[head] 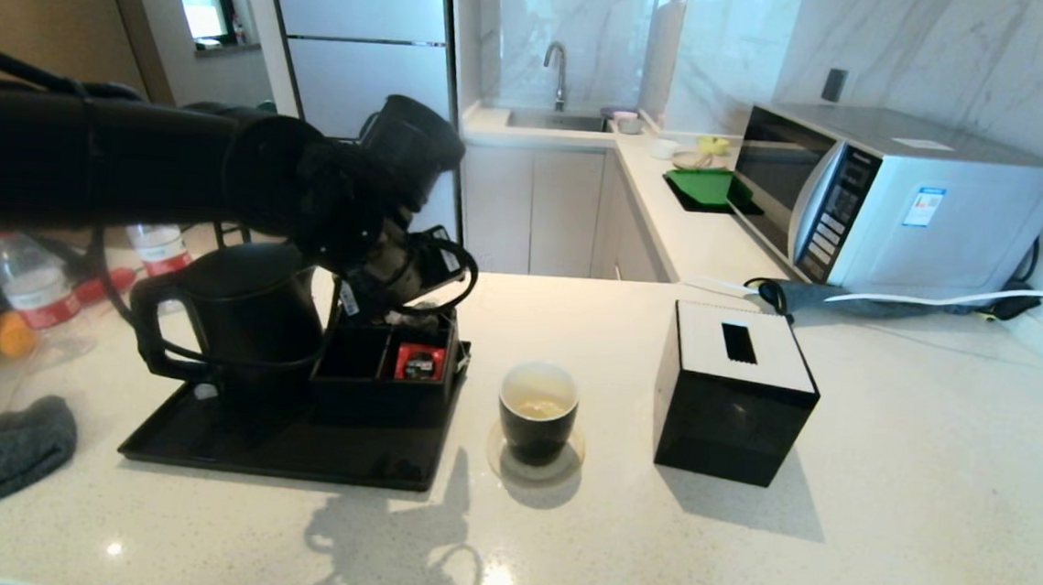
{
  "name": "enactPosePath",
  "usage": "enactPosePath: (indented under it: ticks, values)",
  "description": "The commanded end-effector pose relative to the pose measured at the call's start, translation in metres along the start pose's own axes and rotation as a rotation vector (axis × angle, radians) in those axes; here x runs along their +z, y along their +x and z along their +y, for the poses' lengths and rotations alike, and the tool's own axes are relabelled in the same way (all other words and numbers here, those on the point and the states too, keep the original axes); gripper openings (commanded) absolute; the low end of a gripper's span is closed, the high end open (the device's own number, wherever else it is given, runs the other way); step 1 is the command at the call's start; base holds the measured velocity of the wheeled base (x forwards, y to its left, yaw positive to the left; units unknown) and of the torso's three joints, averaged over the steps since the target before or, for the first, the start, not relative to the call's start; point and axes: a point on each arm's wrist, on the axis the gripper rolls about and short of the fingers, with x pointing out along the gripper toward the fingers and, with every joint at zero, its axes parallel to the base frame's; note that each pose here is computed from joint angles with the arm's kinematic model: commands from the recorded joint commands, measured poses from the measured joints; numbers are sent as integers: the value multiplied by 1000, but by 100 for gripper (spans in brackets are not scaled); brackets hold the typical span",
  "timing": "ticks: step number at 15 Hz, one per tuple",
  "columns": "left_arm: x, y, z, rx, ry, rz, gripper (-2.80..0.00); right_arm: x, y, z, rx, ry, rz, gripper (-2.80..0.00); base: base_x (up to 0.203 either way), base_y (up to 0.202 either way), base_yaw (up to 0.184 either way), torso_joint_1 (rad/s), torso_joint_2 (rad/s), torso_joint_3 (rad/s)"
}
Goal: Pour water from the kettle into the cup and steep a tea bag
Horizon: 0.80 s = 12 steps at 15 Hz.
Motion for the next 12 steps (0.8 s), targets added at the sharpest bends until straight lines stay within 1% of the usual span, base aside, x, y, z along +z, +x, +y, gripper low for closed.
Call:
enactPosePath:
  ticks: [1,5,7,8,11,12]
  values:
    - [-1,6,0,13,-3,6,0,0,0,0,1,-1,1,-280,0,0,0,0,0,0]
    - [0,19,6,46,-2,15,0,0,0,0,1,-1,1,-280,0,0,0,0,0,0]
    - [1,28,10,69,41,23,0,0,0,0,1,-1,0,-280,0,0,0,0,0,0]
    - [0,35,10,78,76,29,0,0,0,0,1,-1,1,-280,0,0,0,0,0,0]
    - [1,51,6,74,116,40,0,0,0,0,1,-1,1,-280,0,0,0,0,0,0]
    - [0,56,5,77,140,44,0,0,0,0,1,-1,1,-280,0,0,0,0,0,0]
